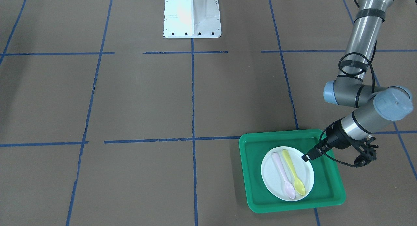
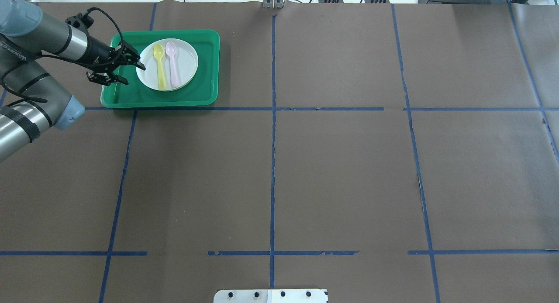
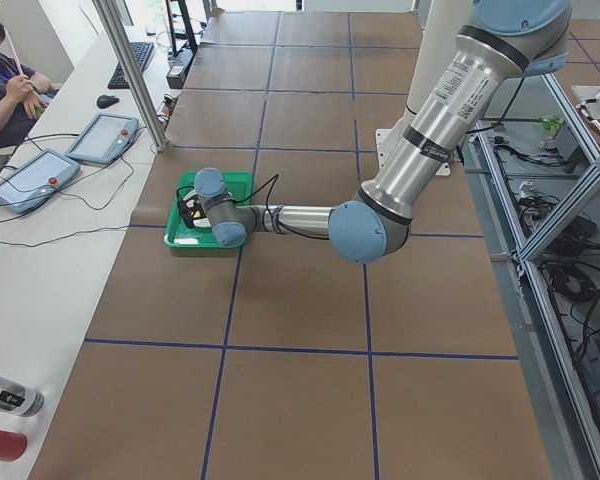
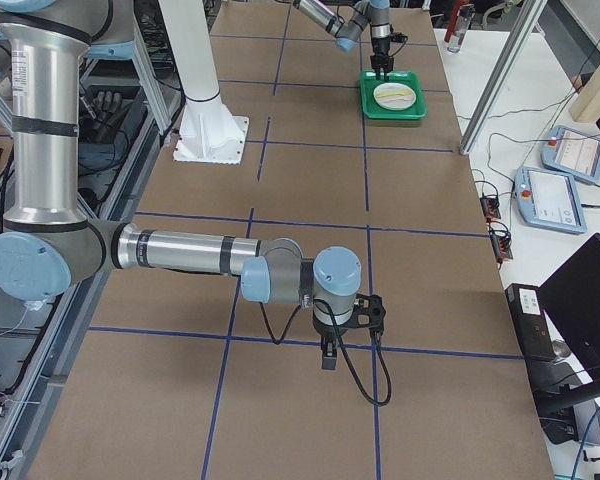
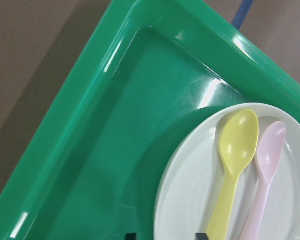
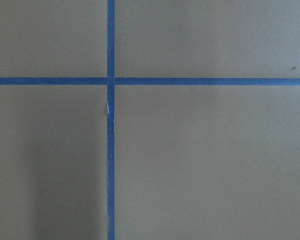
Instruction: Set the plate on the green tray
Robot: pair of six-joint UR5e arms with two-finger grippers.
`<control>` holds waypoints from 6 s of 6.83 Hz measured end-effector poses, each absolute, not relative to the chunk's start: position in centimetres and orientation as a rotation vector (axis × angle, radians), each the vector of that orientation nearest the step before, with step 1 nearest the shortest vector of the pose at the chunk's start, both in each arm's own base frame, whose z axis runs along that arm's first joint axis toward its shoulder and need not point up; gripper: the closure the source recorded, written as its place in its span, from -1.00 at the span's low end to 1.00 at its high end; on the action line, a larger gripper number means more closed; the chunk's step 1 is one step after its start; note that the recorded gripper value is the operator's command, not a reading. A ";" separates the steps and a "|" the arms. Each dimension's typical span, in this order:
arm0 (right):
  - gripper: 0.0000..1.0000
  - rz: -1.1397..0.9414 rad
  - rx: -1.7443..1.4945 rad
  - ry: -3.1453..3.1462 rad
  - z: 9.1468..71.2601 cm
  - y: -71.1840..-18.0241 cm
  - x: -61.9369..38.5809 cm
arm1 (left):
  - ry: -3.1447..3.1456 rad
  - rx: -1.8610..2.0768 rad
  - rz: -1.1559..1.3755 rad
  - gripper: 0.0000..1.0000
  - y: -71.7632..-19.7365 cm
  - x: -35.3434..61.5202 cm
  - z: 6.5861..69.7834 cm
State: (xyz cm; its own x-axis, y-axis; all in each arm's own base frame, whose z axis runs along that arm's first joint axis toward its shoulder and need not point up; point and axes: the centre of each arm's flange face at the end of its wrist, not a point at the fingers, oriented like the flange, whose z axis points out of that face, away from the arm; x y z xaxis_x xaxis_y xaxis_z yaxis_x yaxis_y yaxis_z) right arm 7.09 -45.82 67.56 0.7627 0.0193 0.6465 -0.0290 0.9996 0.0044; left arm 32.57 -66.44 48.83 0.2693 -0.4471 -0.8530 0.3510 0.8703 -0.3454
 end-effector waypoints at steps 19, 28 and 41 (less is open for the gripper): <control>-1.00 0.026 0.014 -0.703 67.6 -45.8 7.1 | 0.823 0.137 0.174 -1.00 -46.1 -7.8 68.7; -1.00 0.026 0.014 -0.703 67.6 -45.8 7.1 | 0.787 0.006 -0.010 -1.00 -44.8 -8.5 67.0; -1.00 0.026 0.014 -0.703 67.6 -45.8 7.1 | 0.789 0.004 -0.014 -1.00 -45.1 -8.5 67.0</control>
